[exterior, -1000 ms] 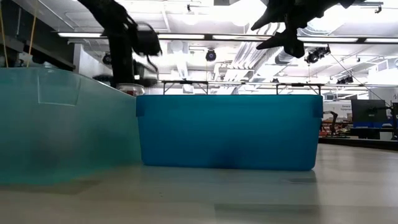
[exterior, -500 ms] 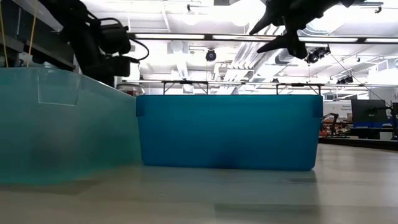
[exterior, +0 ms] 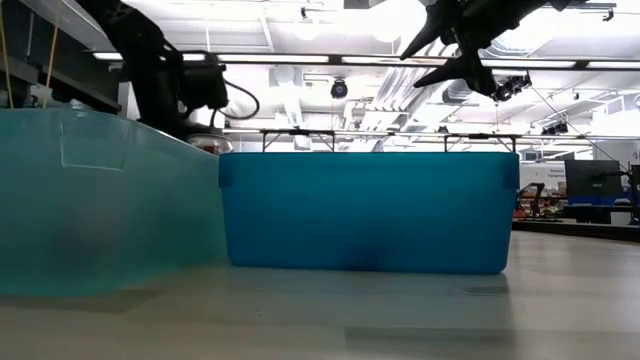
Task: Sort candy
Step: Put the brown-white chocolate into the blue bin
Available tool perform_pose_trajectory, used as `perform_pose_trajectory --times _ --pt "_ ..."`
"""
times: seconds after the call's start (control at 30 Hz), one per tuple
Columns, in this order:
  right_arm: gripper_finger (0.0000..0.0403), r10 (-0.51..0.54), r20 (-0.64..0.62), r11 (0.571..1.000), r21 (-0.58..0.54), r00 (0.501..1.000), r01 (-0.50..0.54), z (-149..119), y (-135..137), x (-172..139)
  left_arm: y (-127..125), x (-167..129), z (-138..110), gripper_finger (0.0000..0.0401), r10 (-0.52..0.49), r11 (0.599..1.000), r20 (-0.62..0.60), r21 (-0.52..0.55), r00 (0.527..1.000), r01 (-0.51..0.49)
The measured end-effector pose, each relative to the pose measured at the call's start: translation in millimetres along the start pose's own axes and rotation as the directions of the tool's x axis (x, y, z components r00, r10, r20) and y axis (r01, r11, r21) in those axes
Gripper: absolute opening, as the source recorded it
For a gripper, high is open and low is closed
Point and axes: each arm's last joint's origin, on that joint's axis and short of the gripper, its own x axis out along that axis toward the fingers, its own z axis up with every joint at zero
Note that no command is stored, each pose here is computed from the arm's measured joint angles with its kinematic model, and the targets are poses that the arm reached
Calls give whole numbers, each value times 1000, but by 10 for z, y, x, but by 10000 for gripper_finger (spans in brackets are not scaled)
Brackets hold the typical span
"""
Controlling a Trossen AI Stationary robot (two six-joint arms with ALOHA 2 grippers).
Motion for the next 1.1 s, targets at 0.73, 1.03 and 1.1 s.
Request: perform_pose_trajectory --times 0.73,1.03,1.1 --pt "208 -1 0 1000 19 1000 1 -1 -1 1 -2 453 85 177 -80 948 -30 307 996 86" --pt "208 -2 0 1000 19 1000 2 -1 -1 1 -63 452 52 110 -169 969 -45 173 985 175" --pt "208 -2 0 1000 18 1000 2 -1 -1 1 -99 436 53 86 -195 974 -58 102 979 201"
